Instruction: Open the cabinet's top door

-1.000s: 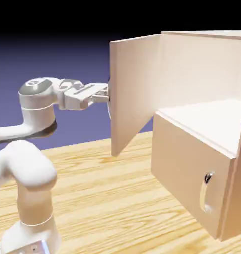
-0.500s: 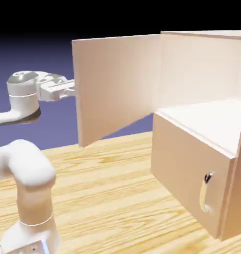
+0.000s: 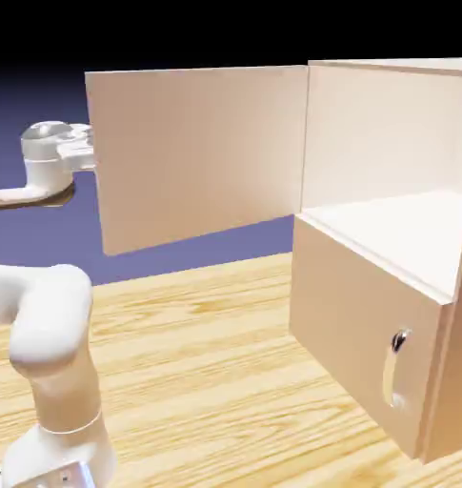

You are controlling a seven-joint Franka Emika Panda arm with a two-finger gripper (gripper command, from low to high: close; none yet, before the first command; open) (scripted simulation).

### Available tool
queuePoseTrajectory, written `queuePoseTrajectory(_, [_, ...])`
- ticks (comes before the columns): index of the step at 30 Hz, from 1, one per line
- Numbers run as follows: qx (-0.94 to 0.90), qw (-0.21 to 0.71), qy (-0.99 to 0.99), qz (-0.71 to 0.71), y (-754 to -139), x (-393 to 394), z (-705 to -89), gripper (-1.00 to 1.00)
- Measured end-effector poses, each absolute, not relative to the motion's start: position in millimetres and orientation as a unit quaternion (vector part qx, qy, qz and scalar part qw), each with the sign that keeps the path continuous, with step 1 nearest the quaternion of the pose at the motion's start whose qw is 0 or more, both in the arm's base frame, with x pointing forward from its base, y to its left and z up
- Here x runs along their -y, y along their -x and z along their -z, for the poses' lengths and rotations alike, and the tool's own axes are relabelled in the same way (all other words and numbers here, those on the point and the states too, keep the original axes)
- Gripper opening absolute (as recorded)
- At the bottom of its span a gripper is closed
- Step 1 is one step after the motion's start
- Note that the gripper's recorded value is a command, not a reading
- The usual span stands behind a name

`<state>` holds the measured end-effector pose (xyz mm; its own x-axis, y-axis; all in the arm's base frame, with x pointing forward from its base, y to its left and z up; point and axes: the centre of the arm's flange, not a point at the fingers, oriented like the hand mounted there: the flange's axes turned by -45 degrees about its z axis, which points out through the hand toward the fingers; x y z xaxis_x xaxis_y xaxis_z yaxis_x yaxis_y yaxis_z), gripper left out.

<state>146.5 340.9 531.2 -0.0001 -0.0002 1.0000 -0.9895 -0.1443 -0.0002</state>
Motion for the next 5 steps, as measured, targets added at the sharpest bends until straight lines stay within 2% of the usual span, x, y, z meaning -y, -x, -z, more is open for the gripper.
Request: queuePoseTrajectory(5, [0.487, 0.487, -0.513, -0.513, -156.0, -381.4, -531.2, -1.00])
